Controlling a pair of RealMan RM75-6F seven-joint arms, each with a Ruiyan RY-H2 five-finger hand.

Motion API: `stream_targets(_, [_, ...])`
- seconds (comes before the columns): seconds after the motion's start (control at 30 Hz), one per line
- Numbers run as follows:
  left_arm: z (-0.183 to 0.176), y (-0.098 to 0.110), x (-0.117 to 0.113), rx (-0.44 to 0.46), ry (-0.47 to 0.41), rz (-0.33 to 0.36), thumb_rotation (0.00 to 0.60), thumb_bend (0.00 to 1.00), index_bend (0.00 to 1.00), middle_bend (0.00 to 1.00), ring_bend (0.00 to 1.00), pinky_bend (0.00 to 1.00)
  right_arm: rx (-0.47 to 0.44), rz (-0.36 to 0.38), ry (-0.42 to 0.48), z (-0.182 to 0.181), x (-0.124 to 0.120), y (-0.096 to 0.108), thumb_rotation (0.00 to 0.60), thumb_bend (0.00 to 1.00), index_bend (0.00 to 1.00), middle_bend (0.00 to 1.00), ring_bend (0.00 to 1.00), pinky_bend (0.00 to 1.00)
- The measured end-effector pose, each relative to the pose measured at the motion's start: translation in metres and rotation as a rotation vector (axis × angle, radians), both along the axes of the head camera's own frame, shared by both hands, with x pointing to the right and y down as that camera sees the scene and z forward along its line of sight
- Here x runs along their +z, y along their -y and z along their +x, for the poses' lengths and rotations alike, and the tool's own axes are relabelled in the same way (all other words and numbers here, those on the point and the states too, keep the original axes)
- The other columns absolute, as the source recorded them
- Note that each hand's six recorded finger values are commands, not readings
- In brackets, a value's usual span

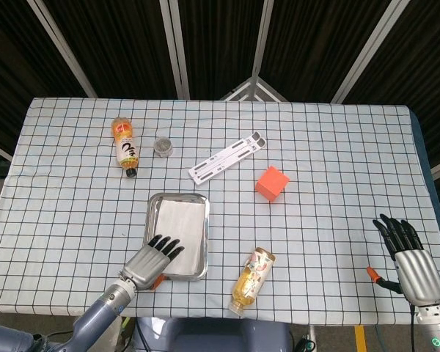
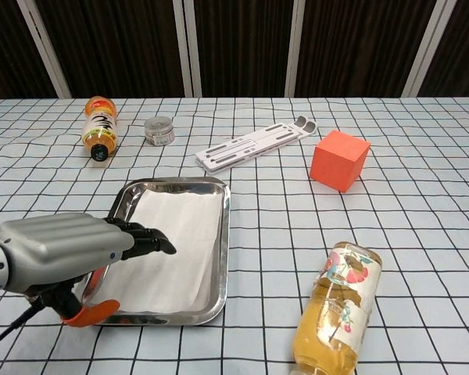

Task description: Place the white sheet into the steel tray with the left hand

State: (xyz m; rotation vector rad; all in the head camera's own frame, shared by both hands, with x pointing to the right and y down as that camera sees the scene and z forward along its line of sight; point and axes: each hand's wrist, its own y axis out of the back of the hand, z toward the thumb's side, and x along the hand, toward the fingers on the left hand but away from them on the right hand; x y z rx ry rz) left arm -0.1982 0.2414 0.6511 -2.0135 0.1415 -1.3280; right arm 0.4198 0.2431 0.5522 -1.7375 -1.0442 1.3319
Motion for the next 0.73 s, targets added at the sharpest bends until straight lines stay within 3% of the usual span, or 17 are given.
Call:
stream_targets(0.2, [0.002,0.013,-0.022,-0.005,-0.051,0.07,0.6,0.3,0.0,0.0,0.0,0.0,0.001,0.0,0.0,0.0,0.0,0.0,0.6,0.29,0.0,0.0,0.0,0.0])
stream_targets(0.4, [-0.011,0.028,-0.048,-0.058,-0.1,0.194,0.6,0.11,0.0,0.0,0.0,0.0,-0.001,0.003,-0.004,0.001,-0.001,0.0,0.6,0.29,0.0,0.0,0.0,0.0])
stream_targets(0.6, [-0.062,0.034,-0.074,-0.188,-0.131,0.37,0.6,0.06,0.0,0.0,0.0,0.0,-0.008,0.013,-0.013,0.001,-0.001,0.0,0.6,0.29,0.0,0.0,0.0,0.0])
stream_targets(0.73, [-0.121,0.02,-0.085,-0.312,-0.1,0.468,0.6,0.05,0.0,0.0,0.0,0.0,-0.018,0.019,-0.025,-0.001,-0.001,0.0,0.6,0.29,0.0,0.0,0.0,0.0])
